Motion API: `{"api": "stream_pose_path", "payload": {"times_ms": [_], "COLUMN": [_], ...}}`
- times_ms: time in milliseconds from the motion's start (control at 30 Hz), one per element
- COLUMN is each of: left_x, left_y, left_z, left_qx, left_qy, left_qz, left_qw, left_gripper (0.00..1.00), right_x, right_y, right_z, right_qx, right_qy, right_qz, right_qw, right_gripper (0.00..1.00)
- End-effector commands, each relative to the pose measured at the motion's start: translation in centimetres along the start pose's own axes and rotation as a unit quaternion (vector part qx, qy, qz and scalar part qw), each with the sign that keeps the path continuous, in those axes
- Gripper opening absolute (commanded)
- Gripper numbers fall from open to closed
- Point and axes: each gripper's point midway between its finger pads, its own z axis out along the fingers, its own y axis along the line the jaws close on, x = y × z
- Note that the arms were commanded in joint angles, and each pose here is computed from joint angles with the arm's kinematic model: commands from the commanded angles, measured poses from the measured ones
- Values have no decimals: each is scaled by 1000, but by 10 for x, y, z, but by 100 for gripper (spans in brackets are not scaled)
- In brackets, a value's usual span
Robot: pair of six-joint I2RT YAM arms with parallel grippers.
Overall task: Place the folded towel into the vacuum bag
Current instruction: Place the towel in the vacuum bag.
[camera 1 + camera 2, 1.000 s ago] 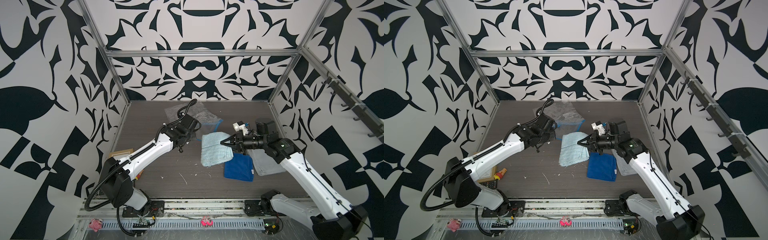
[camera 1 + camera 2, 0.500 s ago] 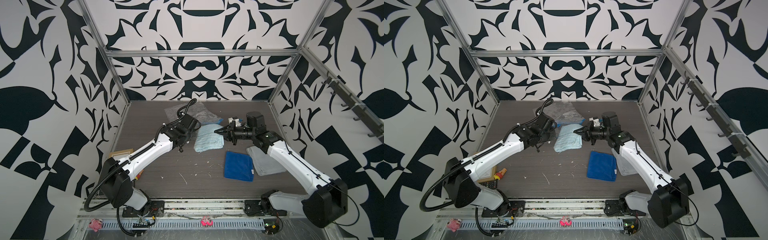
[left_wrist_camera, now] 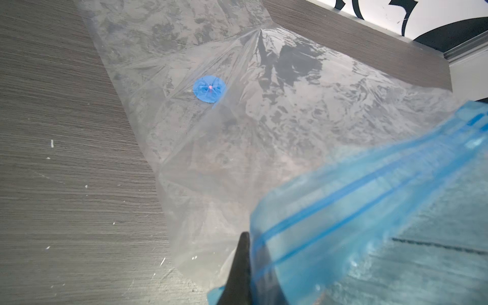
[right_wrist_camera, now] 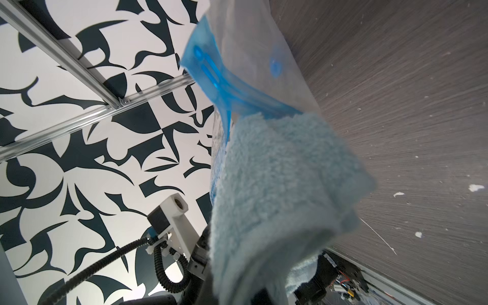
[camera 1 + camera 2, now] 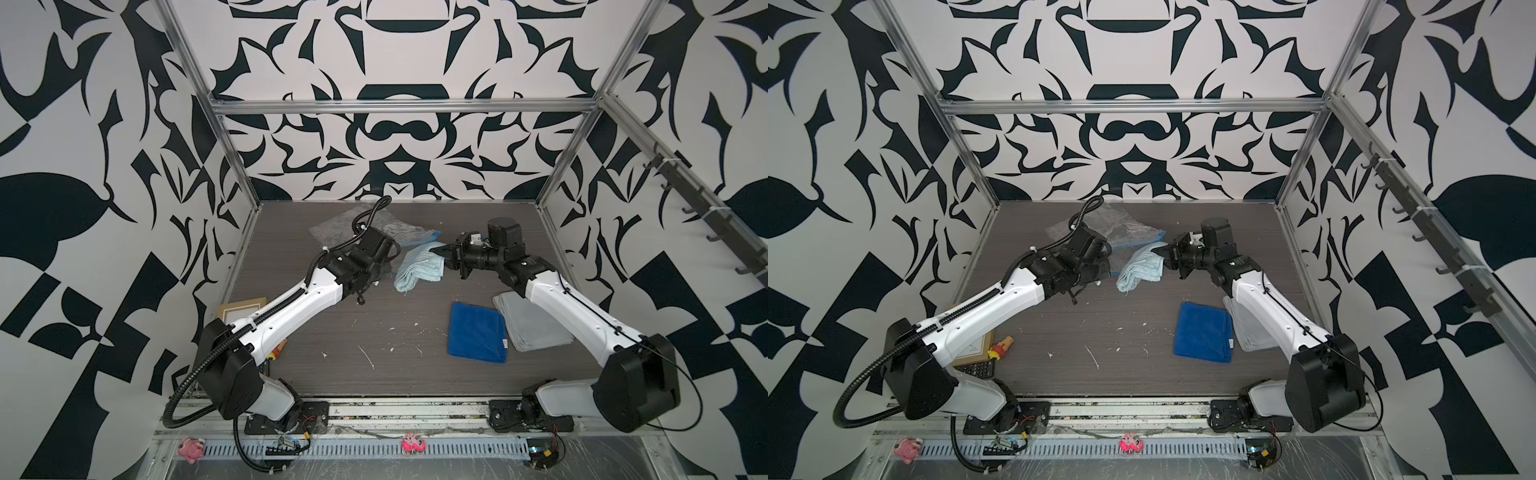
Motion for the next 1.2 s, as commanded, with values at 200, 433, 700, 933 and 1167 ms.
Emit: {"api": "stream_pose_path", "payload": {"times_ms": [200,433,700,933,1167], "left_x": [1,0,-5,-3,2], "left_y": [-3,-11,-27,-34,-30], "left_z": [-6,-9,-19,-20,-10], "left_qx": [6,18,42,48,38], "left_qy": [0,9,23,38,38], "left_qz": [-6,-7,-16,-21,-11], "left_qw": [1000,1000,999,998,999], "left_gripper": [0,0,0,0,0], "right_x": [-9,-9,-16,-13,16], "right_y": [68,84,60,52,55], "right_z": [-8,-13,-6,-1,16], "right_qx": [-87,-107,-92,-87,-68], "right_qy": [-34,-45,-87,-114,-51], "right_qz": [-36,-66,-103,-133,-133], "right_qw": [995,991,987,981,987], "right_gripper": [0,0,0,0,0]}}
